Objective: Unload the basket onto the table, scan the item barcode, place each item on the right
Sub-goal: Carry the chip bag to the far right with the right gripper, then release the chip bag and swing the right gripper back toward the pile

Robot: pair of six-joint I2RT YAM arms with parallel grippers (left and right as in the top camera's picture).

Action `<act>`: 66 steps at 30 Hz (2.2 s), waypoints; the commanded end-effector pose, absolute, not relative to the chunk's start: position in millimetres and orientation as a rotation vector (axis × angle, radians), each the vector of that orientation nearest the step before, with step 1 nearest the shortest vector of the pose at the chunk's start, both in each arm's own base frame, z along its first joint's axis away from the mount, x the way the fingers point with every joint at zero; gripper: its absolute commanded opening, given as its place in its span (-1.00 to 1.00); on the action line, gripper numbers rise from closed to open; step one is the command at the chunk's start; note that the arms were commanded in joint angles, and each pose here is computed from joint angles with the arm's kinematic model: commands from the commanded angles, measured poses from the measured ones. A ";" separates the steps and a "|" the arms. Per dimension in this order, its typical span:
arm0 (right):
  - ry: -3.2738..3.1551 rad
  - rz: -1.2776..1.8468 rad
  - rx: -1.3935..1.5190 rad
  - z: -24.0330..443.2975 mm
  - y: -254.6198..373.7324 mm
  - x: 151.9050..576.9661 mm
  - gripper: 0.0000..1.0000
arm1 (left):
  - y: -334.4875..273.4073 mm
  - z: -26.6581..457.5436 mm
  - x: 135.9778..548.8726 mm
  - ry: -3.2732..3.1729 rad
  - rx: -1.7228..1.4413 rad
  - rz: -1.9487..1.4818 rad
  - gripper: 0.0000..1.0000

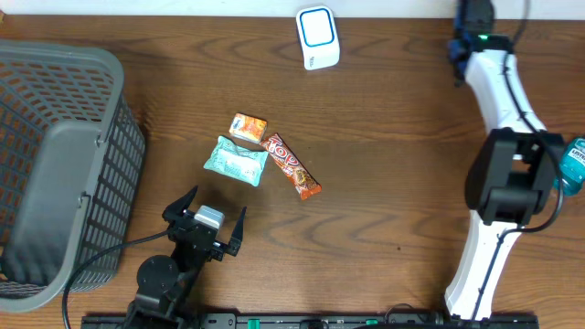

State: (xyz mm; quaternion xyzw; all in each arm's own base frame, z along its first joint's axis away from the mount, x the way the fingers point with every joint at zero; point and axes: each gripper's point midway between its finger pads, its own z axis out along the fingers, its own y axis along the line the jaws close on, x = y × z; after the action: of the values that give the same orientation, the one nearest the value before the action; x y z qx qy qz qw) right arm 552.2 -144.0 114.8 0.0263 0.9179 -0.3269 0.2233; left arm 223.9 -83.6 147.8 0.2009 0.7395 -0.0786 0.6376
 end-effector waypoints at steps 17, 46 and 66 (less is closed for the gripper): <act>2.691 -0.432 0.339 87.1 -133.8 525.9 0.98 | -85.2 134.5 222.3 1.728 0.463 -0.197 0.96; 2.704 -0.396 0.204 128.4 -79.7 512.7 0.99 | -85.2 134.5 222.3 1.728 0.463 -0.197 0.96; 2.290 0.150 0.005 330.2 110.8 461.6 0.98 | -85.2 134.5 222.3 1.728 0.463 -0.197 0.96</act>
State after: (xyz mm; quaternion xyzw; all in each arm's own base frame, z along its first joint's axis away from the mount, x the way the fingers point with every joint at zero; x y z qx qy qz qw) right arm 465.1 75.3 342.9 0.0244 0.9001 -0.0017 0.4350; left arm 223.9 -83.6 147.8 0.2011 0.7395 -0.0785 0.6376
